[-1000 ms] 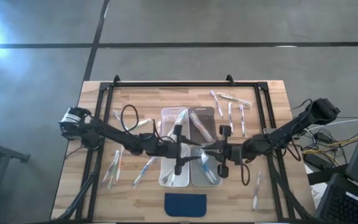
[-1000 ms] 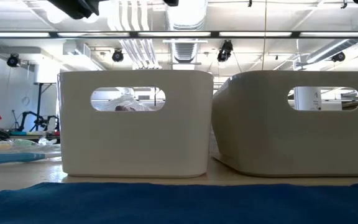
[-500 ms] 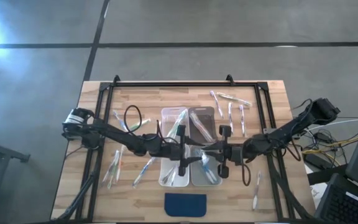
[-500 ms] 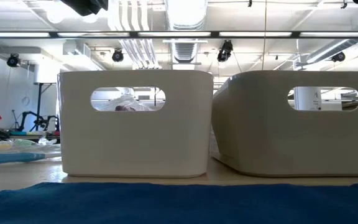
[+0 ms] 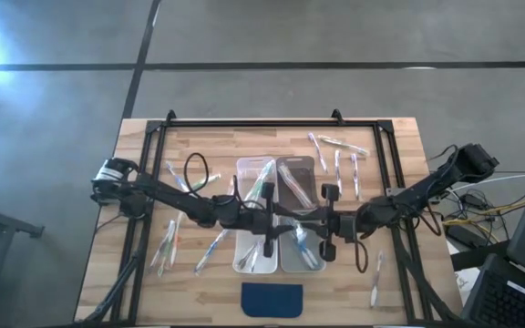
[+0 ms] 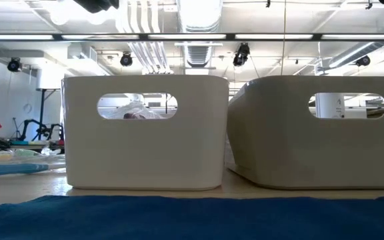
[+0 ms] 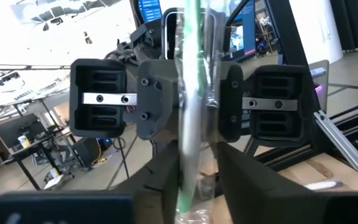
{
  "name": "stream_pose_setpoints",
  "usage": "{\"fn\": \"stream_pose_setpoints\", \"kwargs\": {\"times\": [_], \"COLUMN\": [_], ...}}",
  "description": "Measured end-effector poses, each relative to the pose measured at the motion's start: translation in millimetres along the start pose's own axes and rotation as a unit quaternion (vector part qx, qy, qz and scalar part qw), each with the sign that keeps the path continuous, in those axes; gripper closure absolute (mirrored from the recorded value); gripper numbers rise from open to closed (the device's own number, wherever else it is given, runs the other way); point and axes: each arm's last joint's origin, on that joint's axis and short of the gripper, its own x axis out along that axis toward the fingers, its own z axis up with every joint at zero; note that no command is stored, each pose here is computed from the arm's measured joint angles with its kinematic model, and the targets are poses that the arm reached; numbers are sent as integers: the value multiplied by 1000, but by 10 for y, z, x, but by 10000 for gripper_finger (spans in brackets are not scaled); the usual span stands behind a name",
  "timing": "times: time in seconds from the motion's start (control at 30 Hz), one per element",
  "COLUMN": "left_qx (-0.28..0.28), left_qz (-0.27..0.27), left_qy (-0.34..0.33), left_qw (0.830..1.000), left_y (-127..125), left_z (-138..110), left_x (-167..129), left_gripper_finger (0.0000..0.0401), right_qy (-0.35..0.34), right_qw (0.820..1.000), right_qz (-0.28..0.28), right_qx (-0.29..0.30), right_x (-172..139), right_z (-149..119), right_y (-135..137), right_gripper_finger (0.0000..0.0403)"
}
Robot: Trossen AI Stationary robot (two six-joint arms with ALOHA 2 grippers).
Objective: Pick & Place Toothbrushes
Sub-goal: Put the green toothbrush into the transparent bin
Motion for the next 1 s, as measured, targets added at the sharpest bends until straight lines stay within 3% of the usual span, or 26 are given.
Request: {"fn": "stream_pose_setpoints", "kwargs": {"times": [0.3,0.73,1.0], "left_qx": [3,-5,-6], "left_qz": [4,13,14], "left_qy": [2,8,11], "left_qw": [1000,1000,1000], "left_y": [5,6,6], "left_z": [-2,-7,-12], "left_x": [1,0,0], "left_gripper_finger": [371,369,369], "right_qy": [0,3,9], "right_qw": [1000,1000,1000], "right_qz": [1,0,2], "right_qx": [1,-1,4], "right_x": [0,-1,-1], "right_z": [-2,-9,-20], "right_y": [1,2,6], "right_gripper_finger": [385,383,360]}}
